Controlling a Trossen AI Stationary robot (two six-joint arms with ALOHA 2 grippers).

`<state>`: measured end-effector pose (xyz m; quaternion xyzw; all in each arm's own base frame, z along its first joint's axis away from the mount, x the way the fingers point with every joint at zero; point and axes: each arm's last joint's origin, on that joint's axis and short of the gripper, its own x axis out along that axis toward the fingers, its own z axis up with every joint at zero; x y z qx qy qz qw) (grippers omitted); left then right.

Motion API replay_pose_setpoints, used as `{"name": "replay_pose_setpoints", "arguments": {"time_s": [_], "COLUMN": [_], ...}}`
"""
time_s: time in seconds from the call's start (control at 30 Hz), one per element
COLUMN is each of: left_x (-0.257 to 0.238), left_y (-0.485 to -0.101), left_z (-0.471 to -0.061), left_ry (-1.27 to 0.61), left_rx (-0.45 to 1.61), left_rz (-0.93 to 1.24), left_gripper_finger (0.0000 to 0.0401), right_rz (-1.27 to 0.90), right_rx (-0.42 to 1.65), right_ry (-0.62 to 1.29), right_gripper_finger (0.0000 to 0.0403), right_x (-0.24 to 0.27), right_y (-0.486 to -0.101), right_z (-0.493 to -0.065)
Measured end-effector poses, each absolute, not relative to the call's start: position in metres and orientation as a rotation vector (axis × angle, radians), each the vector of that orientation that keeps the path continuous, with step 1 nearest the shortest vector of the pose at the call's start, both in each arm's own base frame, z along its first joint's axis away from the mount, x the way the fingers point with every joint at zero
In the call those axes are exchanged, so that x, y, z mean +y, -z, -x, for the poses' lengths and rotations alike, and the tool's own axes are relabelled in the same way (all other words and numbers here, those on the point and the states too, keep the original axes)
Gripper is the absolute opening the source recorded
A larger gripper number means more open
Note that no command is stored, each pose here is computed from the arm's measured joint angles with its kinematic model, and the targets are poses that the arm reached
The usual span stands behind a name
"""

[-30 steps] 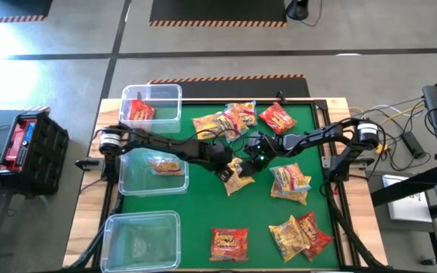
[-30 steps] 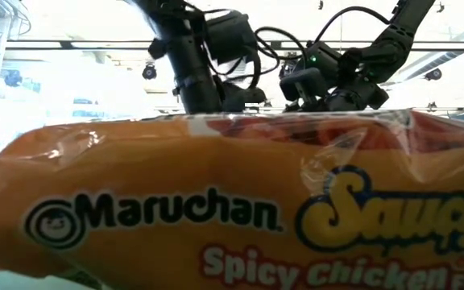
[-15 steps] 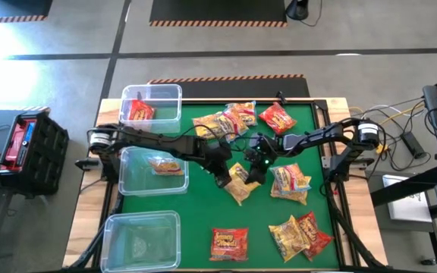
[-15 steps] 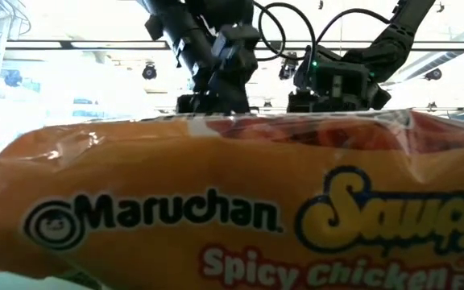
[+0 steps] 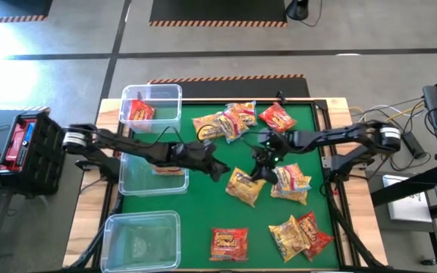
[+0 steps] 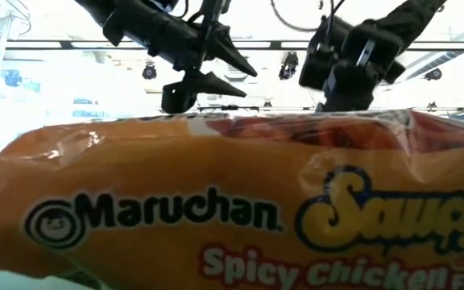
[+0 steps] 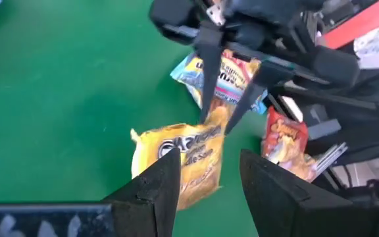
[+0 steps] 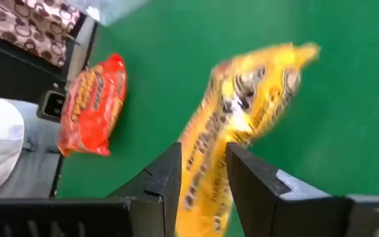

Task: Sort Maruchan noodles
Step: Put the middle yellow noodle pack into the bottom transparent bin

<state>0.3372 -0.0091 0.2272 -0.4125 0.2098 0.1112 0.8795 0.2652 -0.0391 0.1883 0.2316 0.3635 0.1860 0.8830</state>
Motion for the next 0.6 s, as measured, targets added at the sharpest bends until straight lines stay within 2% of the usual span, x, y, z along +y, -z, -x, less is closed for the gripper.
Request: {"name": "replay_pose_setpoints", "arguments": {"time_s": [0.13,0.27,0.47,0.6], "left_x": [-0.012,-0.015,-0.020,-0.021], "left_y": [-0.230,-0.230,-0.224,-0.211], "left_z": [-0.337,-0.337,-0.338,-0.343], "left_ry": [-0.220,-0.182,-0.109,-0.141], "left_rx": [0.428,0.449,0.512,0.556], "left_rz": [0.861,0.868,0.894,1.004], "left_gripper_finger": [0.0142,0.0156,0.0197,0.0223], "right_rz": [-0.428,-0.446,-0.684,-0.831], "right_rx": [0.686,0.692,0.797,0.862], "right_ry": [-0.389,-0.335,-0.229,-0.213], "right_gripper_finger": [0.0108,0.0108,0.0114,0.0128], "right_x": [-0.038,-0.039,-0.039,-0.037], "right_y": [-0.206,-0.208,-0.196,-0.188], "right_z": [-0.259,-0.257,-0.260,-0.262]}}
